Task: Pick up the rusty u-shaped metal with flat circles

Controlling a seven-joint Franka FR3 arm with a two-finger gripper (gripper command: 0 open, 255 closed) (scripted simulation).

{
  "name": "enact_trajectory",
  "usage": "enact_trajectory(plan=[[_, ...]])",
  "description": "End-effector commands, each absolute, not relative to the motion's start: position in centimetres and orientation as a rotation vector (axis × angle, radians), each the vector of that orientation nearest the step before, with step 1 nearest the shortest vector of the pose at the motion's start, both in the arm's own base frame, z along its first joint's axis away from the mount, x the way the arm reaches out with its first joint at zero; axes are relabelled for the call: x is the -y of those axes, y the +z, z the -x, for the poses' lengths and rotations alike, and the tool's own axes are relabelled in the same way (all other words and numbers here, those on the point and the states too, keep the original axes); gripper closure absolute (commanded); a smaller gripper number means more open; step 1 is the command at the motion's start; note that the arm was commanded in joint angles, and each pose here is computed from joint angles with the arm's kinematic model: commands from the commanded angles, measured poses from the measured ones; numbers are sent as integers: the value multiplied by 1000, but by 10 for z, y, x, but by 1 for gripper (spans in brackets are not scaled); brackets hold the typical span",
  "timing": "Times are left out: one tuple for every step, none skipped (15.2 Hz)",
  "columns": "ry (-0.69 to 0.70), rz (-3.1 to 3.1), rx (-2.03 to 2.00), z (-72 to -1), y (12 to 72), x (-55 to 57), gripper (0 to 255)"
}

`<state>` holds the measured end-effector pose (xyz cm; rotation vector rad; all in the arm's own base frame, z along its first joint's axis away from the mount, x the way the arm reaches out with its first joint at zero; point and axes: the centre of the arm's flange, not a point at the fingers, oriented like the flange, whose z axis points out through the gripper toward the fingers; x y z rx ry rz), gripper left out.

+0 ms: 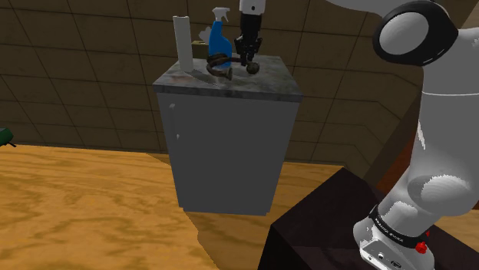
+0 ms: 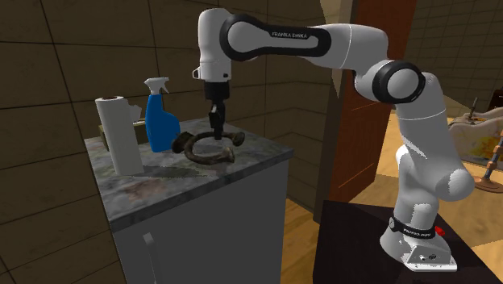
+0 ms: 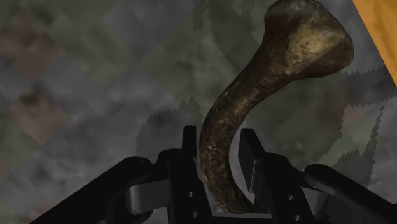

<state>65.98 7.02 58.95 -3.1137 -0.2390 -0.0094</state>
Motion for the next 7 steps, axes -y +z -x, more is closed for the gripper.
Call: enact_trajectory(plan=[[-9, 3114, 239, -659, 601, -70, 255], [-9, 3114, 239, -659, 606, -70, 255], [-9, 3114, 239, -659, 611, -70, 255], [-9, 3114, 239, -659, 617, -70, 255], [-9, 3114, 239, -659, 622, -70, 255], [-9, 3114, 239, -659, 623, -70, 255], [-9, 3114, 239, -659, 623, -70, 255]])
